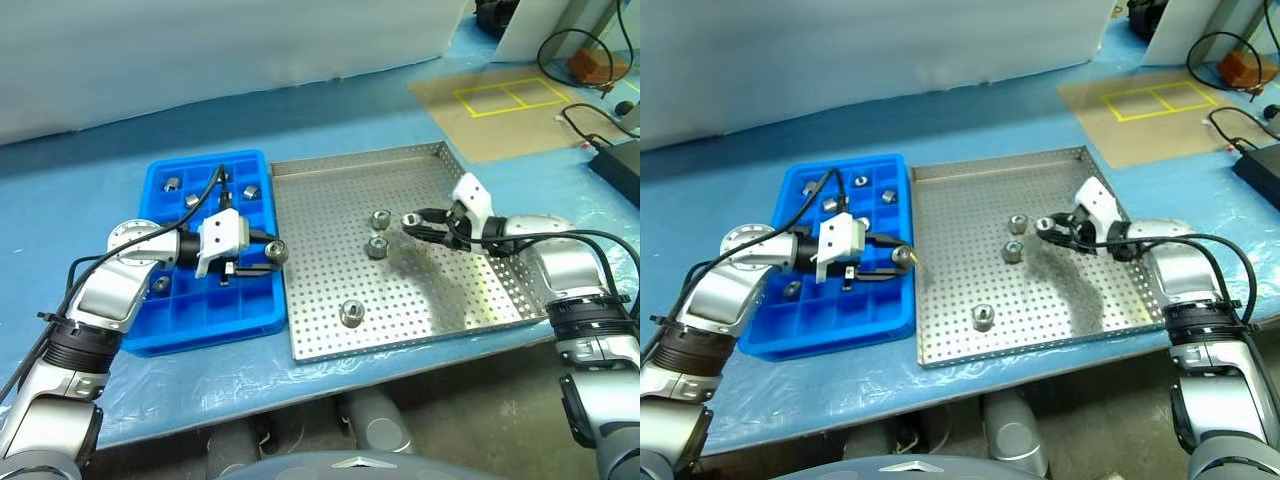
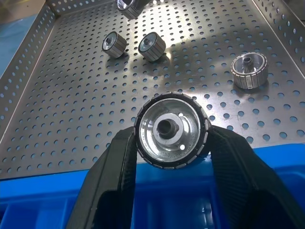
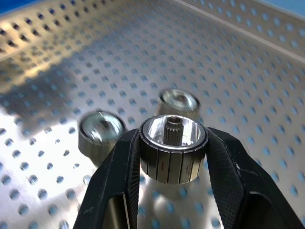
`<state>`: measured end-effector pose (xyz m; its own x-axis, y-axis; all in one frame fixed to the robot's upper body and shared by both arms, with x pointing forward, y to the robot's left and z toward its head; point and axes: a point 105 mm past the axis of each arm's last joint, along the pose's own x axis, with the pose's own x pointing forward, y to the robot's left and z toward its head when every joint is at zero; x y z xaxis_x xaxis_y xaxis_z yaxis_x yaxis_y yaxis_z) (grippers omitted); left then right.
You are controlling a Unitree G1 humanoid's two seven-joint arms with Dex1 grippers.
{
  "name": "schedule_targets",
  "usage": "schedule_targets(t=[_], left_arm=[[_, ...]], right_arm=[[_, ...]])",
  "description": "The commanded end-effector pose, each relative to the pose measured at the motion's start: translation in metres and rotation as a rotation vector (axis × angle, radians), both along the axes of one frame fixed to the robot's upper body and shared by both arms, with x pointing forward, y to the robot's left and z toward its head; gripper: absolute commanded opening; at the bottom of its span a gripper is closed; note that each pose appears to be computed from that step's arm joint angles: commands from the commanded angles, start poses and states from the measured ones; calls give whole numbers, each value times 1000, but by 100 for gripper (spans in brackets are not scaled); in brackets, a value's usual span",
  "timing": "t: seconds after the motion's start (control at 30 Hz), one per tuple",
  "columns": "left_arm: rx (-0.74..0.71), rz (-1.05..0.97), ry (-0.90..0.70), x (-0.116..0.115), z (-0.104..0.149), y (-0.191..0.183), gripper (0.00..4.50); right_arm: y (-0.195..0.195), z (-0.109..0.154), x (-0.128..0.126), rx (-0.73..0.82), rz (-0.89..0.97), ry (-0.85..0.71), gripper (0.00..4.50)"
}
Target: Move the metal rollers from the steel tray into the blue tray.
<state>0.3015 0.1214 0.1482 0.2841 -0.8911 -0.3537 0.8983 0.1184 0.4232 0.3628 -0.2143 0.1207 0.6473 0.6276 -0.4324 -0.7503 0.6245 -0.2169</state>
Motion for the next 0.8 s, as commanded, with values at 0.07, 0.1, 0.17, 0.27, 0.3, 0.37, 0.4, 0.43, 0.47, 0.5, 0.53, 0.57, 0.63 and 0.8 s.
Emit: schedule_targets(t=[0.07, 0.1, 0.17, 0.27, 0.3, 0.37, 0.4, 0.43, 0.47, 0.5, 0.53, 0.57, 0.63, 0.8], left_arm=[[-6, -47, -40, 0, 9, -7, 191], [-6, -51, -39, 1, 9, -8, 191], [-7, -56, -39, 2, 9, -9, 191], [-9, -63, -39, 3, 10, -11, 191], [-9, -66, -39, 3, 9, -11, 191], [-8, -71, -37, 3, 9, -12, 191], [-7, -72, -36, 3, 9, -12, 191], [-7, -72, -36, 3, 9, -12, 191], [-7, -73, -36, 3, 9, -12, 191], [-8, -72, -36, 3, 9, -12, 191], [-9, -72, -36, 3, 9, -12, 191], [-10, -71, -35, 3, 10, -11, 191], [-9, -69, -31, 2, 10, -10, 191], [14, -50, -33, -3, 6, -4, 191]], right_arm=[[-28, -4, 4, -108, -104, -86, 162], [-30, -8, 2, -112, -111, -81, 162], [-35, -14, 0, -132, -130, -78, 162], [-45, -19, -2, -156, -165, -77, 197], [-46, -19, -3, -156, -161, -76, 235], [-43, -16, -5, -129, -145, -69, 289], [-40, -15, -6, -121, -135, -64, 320], [-38, -14, -6, -105, -130, -55, 355], [-34, -11, -6, -81, -124, -50, 379], [-30, -8, -6, -48, -117, -46, 379], [-25, -2, -6, -10, -102, -46, 379], [-16, 5, -7, 40, -72, -47, 379], [-3, 18, -9, 110, -26, -49, 379], [43, 46, -17, 206, 141, -82, 379]])
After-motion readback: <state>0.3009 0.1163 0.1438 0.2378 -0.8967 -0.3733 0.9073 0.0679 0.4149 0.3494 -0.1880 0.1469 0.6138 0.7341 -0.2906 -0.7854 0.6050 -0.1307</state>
